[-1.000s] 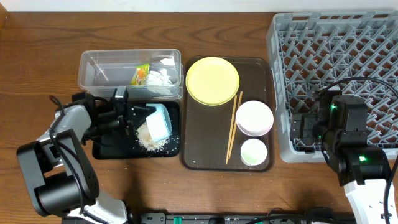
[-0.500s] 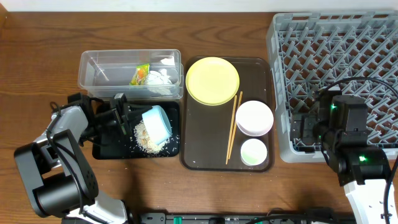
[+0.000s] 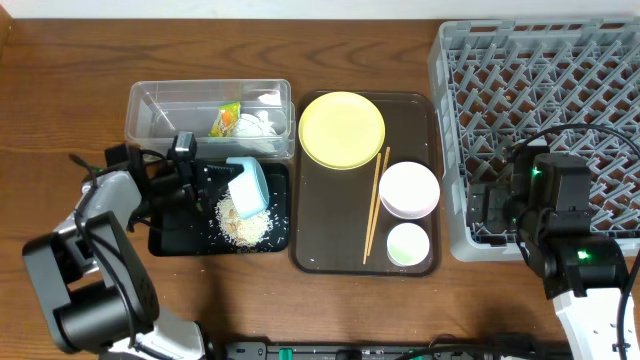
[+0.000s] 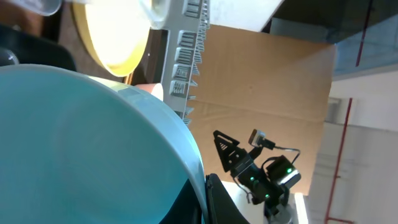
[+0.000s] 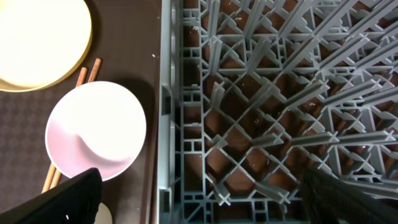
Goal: Sort waste into correct bins and load items into the dishwasher rack
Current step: 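Tip the blue bowl over the black tray to pour out rice, then return the emptied blue bowl to the brown tray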
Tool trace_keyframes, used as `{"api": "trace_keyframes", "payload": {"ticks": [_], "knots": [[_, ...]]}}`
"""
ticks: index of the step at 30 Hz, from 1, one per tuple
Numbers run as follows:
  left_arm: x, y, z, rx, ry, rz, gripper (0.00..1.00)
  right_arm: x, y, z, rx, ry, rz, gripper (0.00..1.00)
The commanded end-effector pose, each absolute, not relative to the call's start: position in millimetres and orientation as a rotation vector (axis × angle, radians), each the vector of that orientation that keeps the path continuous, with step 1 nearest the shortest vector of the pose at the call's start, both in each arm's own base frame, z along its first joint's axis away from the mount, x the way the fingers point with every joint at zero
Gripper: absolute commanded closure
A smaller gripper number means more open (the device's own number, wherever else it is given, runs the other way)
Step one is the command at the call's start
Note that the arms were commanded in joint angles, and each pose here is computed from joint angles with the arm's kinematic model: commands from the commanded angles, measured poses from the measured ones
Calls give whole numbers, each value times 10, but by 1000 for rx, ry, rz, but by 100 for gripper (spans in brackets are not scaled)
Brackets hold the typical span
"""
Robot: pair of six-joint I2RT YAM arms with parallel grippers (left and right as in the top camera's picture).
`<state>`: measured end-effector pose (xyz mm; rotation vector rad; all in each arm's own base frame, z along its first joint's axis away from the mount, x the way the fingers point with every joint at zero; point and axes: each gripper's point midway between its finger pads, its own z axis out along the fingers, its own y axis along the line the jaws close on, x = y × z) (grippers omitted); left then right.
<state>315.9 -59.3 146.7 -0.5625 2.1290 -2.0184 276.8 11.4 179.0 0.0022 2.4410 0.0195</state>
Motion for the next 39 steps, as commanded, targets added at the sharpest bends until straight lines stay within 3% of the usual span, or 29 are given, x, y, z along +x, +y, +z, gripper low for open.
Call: {"api": "trace_keyframes", "payload": {"ticks": [1, 10, 17, 26, 35, 37, 39], "knots": [[3103, -663, 1714, -361, 2134, -1899, 94, 2788, 150, 1857, -5, 2426, 32, 1], [2909, -1034, 1551, -73, 2574, -1074, 94, 2793, 151, 1862, -5, 2423, 32, 1], [3030, -1615, 1523, 213, 2530, -645, 94, 2795, 150, 1863, -5, 2422, 32, 1], [2897, -2435, 1125, 500, 2522, -543, 94, 2796, 151, 1864, -4, 2421, 33, 1], [2738, -2805, 496, 647, 2614, -522, 94, 2794, 151, 1862, -4, 2422, 33, 1], [2745, -2811, 471, 647, 2616, -521, 92, 2794, 151, 1862, -4, 2422, 33, 1], [2745, -2813, 483, 647, 2613, -523, 84, 2795, 151, 1863, -4, 2422, 33, 1]]}}
